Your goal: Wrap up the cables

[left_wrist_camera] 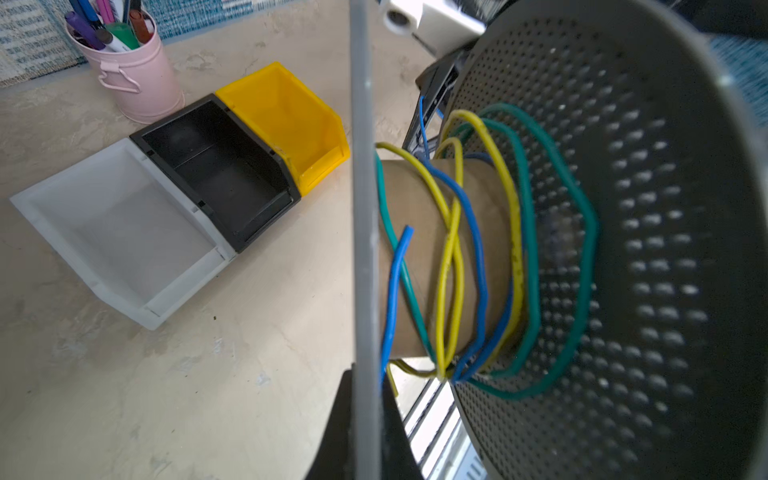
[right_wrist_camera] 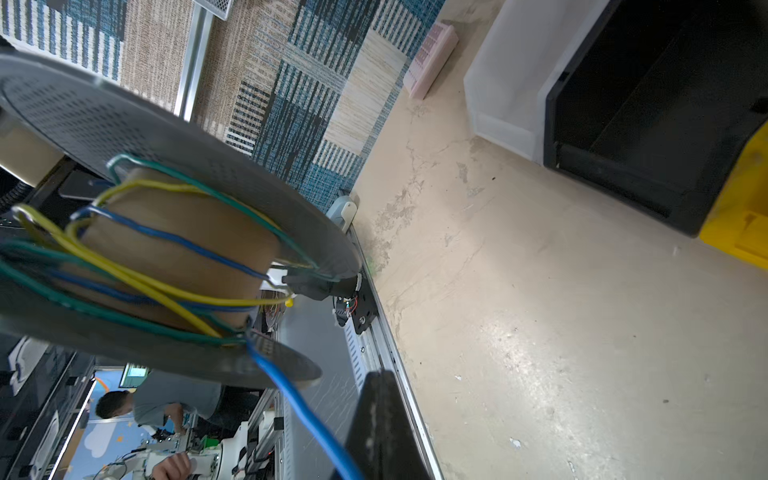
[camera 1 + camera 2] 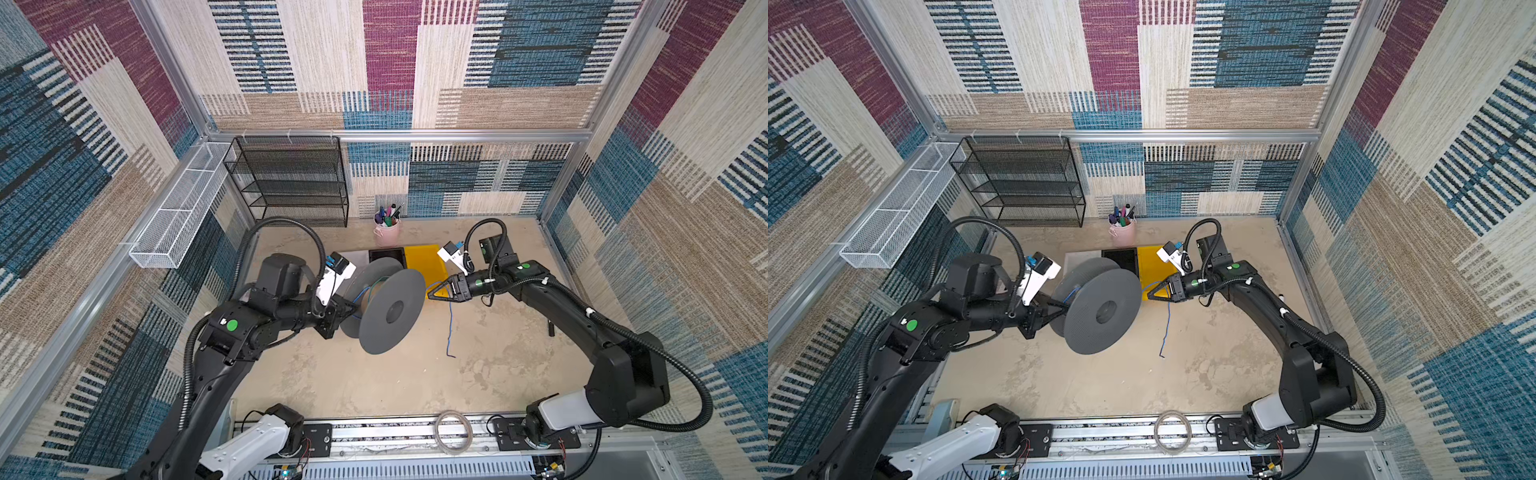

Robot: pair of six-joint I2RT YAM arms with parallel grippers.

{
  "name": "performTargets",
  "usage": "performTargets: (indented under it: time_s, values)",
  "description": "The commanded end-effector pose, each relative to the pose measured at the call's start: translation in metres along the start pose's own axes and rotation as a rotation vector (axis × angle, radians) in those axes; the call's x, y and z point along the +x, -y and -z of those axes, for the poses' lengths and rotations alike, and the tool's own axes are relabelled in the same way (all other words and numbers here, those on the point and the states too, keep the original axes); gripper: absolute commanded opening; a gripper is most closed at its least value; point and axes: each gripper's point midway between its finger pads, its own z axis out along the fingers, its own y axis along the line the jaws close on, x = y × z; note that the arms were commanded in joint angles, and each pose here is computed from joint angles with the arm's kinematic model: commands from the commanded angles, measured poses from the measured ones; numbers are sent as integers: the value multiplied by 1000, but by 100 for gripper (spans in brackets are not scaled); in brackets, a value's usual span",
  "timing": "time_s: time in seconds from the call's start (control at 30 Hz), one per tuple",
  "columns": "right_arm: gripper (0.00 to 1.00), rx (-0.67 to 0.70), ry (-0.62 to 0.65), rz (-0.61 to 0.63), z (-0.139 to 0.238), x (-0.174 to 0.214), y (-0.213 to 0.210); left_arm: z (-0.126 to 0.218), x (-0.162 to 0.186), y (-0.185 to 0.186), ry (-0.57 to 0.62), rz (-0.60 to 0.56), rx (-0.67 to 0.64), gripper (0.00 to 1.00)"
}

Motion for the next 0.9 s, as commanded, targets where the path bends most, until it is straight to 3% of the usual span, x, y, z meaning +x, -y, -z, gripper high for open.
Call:
performTargets:
  time_s: [0.0, 0.27, 0.43, 0.7, 0.87]
  values:
    - [0, 2, -12, -11, 3, 2, -3, -6, 26, -18, -128, -124, -154, 0]
    - [0, -105, -9, -4, 7, -7, -29, -21, 39, -40, -268, -338, -395, 0]
    - [1, -272, -26, 13, 10, -2, -60, -29, 31, -58, -300, -377, -533, 0]
    - [5, -365, -44, 53, 13, 4, -90, -46, 7, -54, -251, -398, -536, 0]
    - [11, -390, -59, 70, 19, 7, -109, -47, 2, -65, -272, -417, -605, 0]
